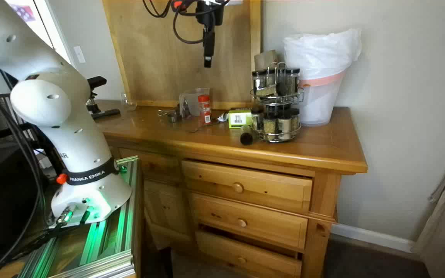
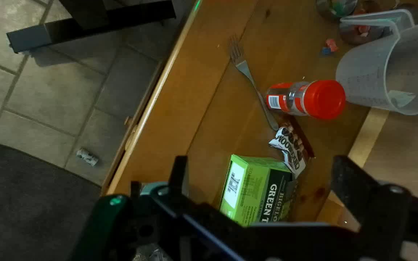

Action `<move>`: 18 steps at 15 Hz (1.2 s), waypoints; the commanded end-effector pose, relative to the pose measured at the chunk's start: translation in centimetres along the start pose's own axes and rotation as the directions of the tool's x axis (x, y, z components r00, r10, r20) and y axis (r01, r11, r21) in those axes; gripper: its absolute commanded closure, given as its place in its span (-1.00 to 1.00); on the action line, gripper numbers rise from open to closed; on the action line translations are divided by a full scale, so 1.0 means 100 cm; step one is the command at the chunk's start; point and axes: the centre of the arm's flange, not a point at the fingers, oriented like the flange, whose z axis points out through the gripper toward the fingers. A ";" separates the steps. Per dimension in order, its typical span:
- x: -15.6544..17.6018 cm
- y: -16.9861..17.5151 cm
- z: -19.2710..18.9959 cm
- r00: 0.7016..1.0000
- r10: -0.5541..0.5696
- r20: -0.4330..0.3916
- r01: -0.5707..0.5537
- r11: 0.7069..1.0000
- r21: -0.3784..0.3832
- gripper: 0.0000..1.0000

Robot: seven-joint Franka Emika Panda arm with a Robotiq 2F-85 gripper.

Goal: Put the orange container inside the clear jug

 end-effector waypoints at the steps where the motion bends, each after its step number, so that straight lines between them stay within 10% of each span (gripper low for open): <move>1: 0.000 0.000 0.000 1.000 0.000 0.000 0.000 1.000 0.000 -1.00; 18: -0.004 -0.004 0.003 0.999 -0.044 0.003 0.044 0.999 0.014 -1.00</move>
